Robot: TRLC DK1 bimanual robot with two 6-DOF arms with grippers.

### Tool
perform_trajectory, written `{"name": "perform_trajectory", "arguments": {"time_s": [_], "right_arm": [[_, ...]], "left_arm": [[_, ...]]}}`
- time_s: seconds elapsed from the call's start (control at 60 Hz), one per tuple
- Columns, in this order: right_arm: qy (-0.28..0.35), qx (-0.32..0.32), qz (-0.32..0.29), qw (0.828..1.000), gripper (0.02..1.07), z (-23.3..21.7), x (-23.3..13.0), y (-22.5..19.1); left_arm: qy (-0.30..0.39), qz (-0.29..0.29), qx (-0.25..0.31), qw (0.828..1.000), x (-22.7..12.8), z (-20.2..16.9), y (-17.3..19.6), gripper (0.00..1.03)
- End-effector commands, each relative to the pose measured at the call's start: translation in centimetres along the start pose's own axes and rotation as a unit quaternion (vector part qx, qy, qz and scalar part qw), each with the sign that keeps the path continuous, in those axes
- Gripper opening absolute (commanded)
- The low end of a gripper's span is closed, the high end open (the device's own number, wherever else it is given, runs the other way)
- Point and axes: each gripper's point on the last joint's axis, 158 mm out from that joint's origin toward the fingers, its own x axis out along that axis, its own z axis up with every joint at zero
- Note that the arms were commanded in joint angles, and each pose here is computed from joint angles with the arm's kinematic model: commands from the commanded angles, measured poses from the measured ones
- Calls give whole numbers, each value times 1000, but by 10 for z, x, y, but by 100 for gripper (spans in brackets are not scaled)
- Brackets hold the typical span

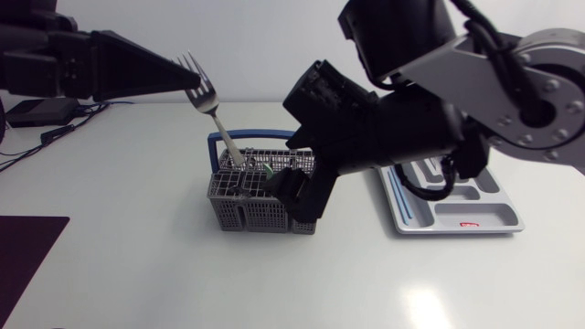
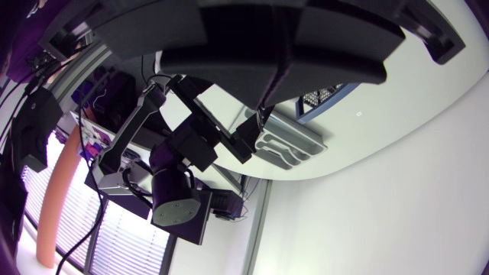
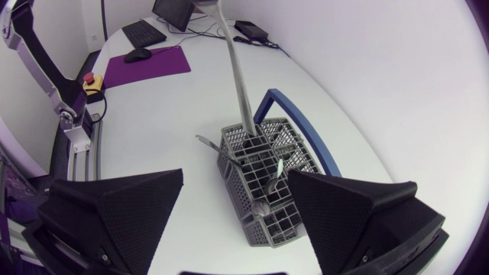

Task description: Unload the cutlery basket into the drawer organizer.

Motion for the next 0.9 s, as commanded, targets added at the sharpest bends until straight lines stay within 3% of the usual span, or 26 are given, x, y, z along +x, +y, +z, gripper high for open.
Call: {"name": "perform_trajectory", "arguments": {"time_s": [0.0, 0.317, 0.55, 0.65, 0.883], "right_arm": [[1, -13, 8, 1000, 101, -9, -6, 5], [-27, -40, 24, 999, 100, -19, -34, 23], [-44, -49, 24, 998, 87, -30, -43, 28], [-49, -51, 23, 997, 86, -33, -41, 29], [-76, -59, 19, 995, 51, -26, -45, 30]], "left_arm": [[7, -34, 25, 999, 5, 9, -12, 17], [45, -142, 35, 988, 35, 6, -50, 17], [68, -197, 47, 977, 46, 2, -74, 17], [75, -209, 46, 974, 50, 1, -80, 17], [89, -224, 41, 970, 58, 0, -87, 17]]}}
